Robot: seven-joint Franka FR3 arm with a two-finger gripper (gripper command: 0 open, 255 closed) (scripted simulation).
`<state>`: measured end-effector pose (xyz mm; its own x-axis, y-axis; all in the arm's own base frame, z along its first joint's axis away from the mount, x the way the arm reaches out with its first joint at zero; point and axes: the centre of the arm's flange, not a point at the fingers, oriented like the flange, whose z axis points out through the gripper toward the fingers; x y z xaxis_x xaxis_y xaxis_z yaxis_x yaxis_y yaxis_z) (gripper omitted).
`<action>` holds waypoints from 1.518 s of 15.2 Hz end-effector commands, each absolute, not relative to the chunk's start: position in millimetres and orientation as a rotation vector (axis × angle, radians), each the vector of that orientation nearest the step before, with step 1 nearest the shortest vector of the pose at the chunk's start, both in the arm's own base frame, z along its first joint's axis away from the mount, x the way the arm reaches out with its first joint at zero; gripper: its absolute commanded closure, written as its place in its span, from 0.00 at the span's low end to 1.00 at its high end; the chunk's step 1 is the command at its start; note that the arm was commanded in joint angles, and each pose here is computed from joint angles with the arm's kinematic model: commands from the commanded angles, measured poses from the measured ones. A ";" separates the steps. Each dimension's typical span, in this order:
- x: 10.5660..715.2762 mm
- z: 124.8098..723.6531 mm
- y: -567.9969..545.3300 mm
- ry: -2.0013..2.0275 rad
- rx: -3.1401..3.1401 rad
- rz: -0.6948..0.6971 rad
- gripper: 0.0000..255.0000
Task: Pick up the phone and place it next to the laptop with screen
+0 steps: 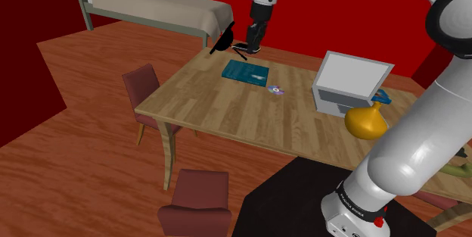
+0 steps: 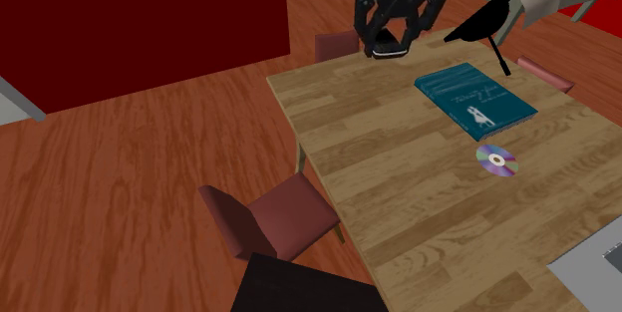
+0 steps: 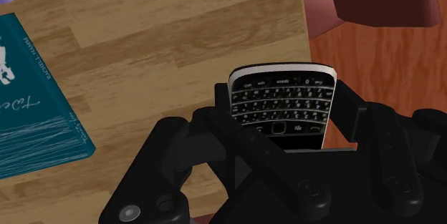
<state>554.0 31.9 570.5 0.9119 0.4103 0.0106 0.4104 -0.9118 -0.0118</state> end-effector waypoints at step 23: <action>379.9 573.1 -230.5 -0.657 -3.058 -0.012 1.00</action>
